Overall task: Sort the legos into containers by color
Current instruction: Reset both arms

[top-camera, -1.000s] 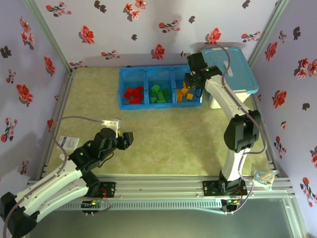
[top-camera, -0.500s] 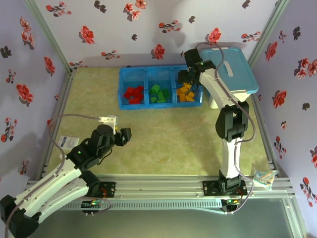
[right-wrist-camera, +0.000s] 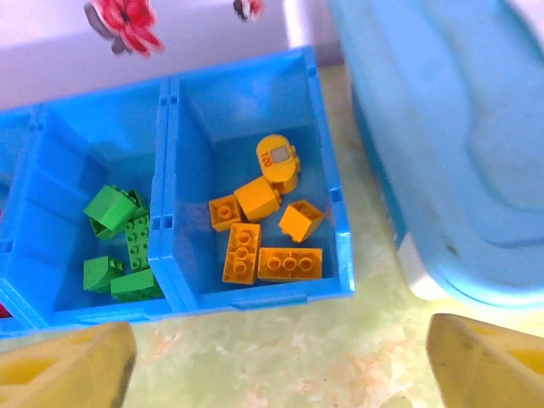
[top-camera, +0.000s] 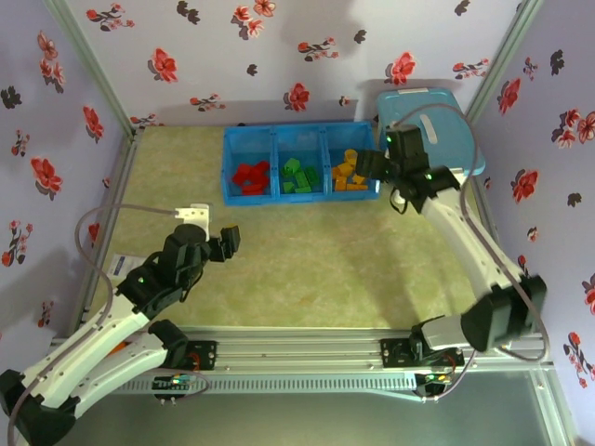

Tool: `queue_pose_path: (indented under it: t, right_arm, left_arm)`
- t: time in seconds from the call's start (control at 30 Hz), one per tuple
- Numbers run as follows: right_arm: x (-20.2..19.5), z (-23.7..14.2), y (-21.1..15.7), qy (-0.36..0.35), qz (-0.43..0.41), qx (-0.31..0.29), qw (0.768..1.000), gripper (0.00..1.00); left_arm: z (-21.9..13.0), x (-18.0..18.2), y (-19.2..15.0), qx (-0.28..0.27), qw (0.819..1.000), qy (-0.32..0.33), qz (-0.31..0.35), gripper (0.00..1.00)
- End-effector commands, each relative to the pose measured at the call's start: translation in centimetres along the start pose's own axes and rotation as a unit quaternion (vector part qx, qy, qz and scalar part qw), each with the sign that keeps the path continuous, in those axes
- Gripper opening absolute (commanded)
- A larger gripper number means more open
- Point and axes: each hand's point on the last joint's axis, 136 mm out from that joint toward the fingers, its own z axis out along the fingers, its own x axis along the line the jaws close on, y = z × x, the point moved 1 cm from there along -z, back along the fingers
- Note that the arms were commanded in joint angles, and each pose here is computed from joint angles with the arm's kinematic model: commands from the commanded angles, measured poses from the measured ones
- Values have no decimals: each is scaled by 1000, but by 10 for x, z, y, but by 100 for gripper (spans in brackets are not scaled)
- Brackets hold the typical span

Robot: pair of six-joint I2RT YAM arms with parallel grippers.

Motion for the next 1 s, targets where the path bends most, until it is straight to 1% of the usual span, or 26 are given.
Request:
queue_pose_path:
  t: [0.0, 0.03, 0.2, 0.4, 0.43, 0.47, 0.6, 0.77, 0.8, 0.9, 0.97]
  right_arm:
    - [-15, -22, 11, -21, -7, -71, 997, 97]
    - [-20, -31, 10, -25, -9, -84, 996, 99]
    - [-41, -64, -2, -49, -13, -128, 990, 99]
    - [-75, -77, -37, -93, 7, -176, 980, 99]
    - [-81, -77, -46, -101, 7, -177, 979, 99]
    - [-87, -79, -55, -110, 8, -180, 978, 99]
    - [-116, -82, -89, -165, 26, -178, 970, 99]
    - [-132, -76, -124, -183, 30, -169, 968, 99]
    - [-134, -79, -127, -181, 32, -178, 967, 99]
    - [-143, -77, -143, -194, 34, -180, 964, 99]
    - [-147, -76, -153, -197, 36, -181, 963, 99]
  left_arm:
    - [-7, 14, 22, -26, 998, 45, 22, 84]
    - [-8, 14, 25, -29, 998, 48, 25, 84]
    - [-14, 15, 39, -51, 997, 53, 35, 87]
    - [-16, 19, 45, -73, 993, 63, 66, 91]
    - [-16, 21, 45, -77, 992, 69, 72, 92]
    - [-16, 24, 44, -83, 990, 79, 78, 97]
    - [-12, 39, 34, -98, 982, 119, 106, 100]
    - [-7, 55, 21, -121, 972, 165, 113, 100]
    - [-5, 59, 17, -123, 970, 174, 116, 100]
    - [-1, 68, 6, -127, 964, 203, 115, 100]
    - [2, 76, -2, -123, 957, 229, 131, 100]
